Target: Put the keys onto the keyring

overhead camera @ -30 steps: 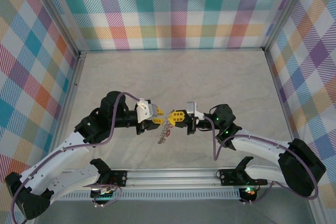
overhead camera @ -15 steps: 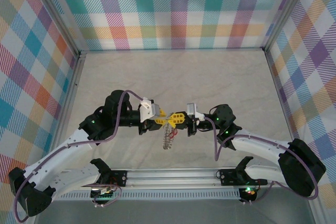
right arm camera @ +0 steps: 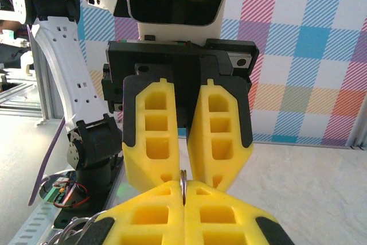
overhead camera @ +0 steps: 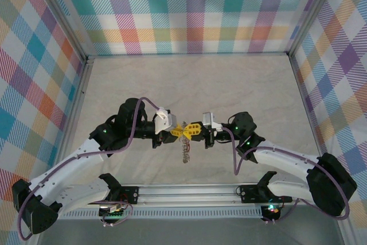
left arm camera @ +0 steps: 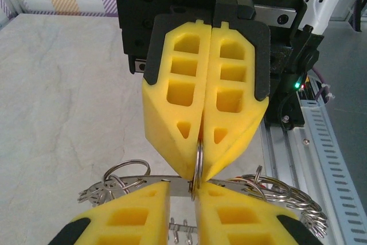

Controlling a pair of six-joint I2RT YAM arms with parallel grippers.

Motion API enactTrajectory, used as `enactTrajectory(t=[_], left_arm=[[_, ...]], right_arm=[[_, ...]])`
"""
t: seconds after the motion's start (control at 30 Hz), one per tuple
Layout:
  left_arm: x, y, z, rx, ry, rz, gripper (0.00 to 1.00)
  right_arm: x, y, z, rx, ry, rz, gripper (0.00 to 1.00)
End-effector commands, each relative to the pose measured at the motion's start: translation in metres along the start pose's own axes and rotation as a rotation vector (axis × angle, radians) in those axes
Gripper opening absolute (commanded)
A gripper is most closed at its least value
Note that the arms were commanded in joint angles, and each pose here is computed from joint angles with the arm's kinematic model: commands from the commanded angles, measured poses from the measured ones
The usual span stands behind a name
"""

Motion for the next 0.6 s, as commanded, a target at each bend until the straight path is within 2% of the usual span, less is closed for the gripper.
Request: enactTrajectory(t=[0.0,0.13,0.3,0.47,0.57], left_arm=[[0.0,-0.003,-0.007,0.004,-0.038,0.023,0.18],[0.003,-0.003,-0.013,-0.005,-0.085,-0.004,0.15],[0.009,-0.004,-0.015,0.001,-0.1,-0.027,0.13],[0.011,-0.01,-0.017,-0.008,-0.12,0.002,0.01],[0.011,-0.011,-0.02,-0.008,-0.131,0.024,0.0]], right_arm=[[-0.006,0.01,-0.02,0.075,-0.042,-0.052,0.0],[-0.008,0.011,-0.015,0.07,-0.029,-0.048,0.0],[-0.012,0.017,-0.006,0.128,0.047,-0.06,0.0],[-0.013,0.021,0.0,0.149,0.094,-0.059,0.0],[-0.012,0.02,0.0,0.148,0.107,-0.048,0.0]])
Point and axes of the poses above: each hand's point on the last joint's axis, 136 mm out from that joint toward the fingers, its own x axis back along the fingers, its own y axis along the line the jaws close on, z = x × y, the point moved 4 cm from there along x, back along the fingers, and after that the axes turned 10 degrees about -x, right-handed, at the moved point
